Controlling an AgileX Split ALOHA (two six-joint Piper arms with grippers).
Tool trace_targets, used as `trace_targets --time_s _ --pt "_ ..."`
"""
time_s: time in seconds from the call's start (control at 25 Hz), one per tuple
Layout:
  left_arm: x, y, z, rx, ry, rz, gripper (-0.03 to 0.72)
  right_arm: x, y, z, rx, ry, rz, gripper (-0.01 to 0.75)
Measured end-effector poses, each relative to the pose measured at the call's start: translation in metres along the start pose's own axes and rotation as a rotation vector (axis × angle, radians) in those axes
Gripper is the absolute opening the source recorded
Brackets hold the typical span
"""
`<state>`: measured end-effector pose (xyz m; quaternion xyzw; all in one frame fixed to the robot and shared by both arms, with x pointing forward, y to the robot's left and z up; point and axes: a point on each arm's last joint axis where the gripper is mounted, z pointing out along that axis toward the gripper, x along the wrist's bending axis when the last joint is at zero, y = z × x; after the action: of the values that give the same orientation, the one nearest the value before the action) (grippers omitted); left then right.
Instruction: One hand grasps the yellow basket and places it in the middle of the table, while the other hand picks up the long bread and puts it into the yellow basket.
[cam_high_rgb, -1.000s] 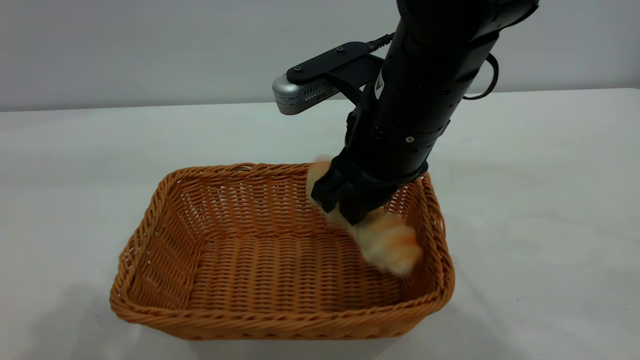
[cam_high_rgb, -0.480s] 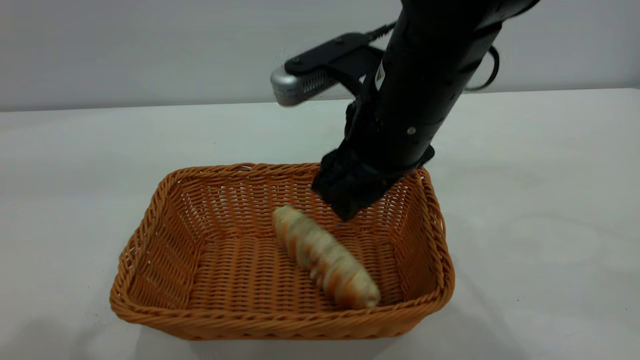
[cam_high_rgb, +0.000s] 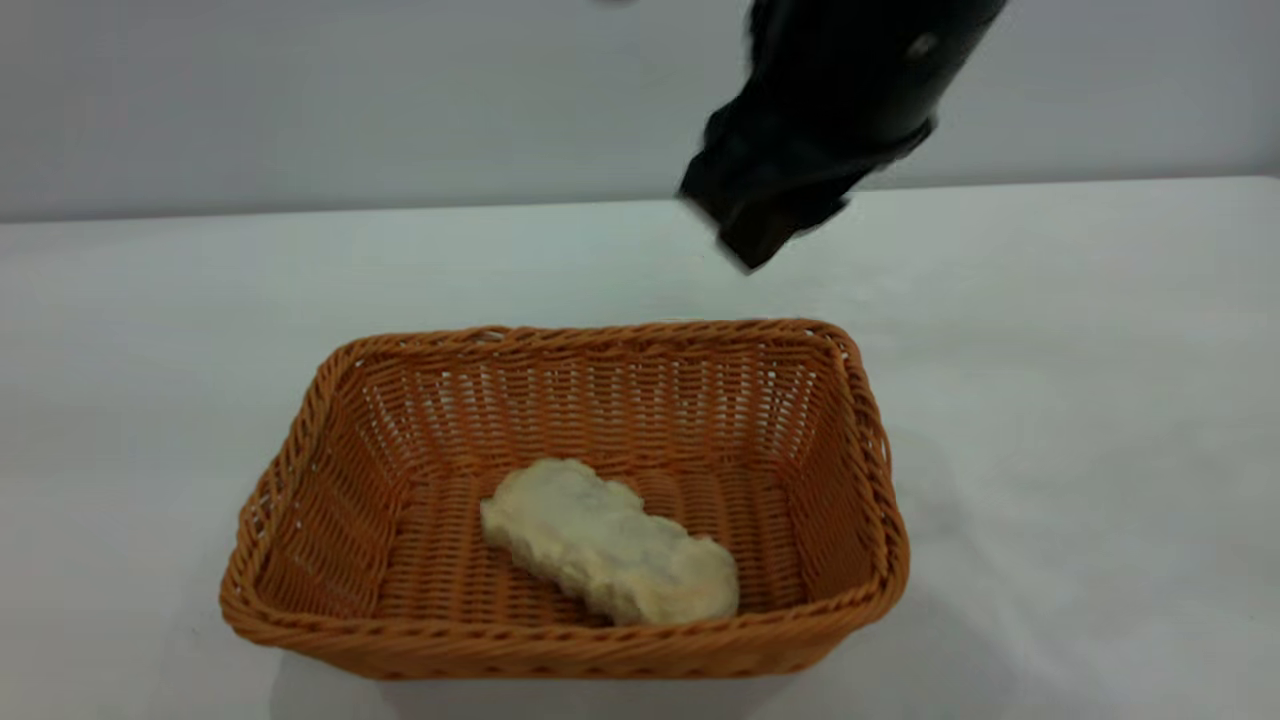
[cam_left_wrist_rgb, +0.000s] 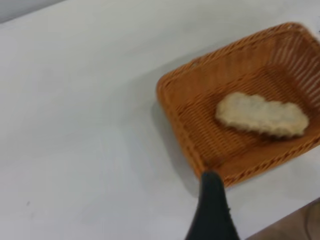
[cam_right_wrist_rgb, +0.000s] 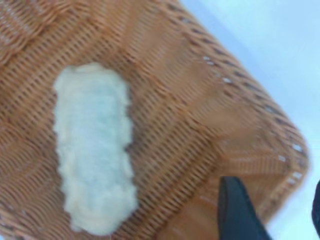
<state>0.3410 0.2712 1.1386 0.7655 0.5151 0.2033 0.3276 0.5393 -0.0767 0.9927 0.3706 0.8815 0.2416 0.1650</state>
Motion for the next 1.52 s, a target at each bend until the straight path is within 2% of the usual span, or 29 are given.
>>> trace_targets --time_s 0.28,0.84,1.24,1.52 --pt "-0.010 -0.046 -0.019 -0.027 0.049 -0.019 0.594 -0.033 -0.005 -0.049 0.015 -0.062 0.073 0.397" --pt "-0.030 -0.127 -0.029 -0.102 0.064 0.016 0.594 -0.032 -0.026 -0.179 -0.070 -0.100 0.106 0.396" --pt "-0.026 -0.153 -0.013 -0.080 0.116 -0.065 0.594 -0.019 -0.078 -0.258 -0.191 -0.124 0.133 0.396" --pt "-0.026 -0.157 -0.009 -0.085 0.117 -0.066 0.594 -0.007 -0.135 -0.293 -0.255 -0.144 0.164 0.396"
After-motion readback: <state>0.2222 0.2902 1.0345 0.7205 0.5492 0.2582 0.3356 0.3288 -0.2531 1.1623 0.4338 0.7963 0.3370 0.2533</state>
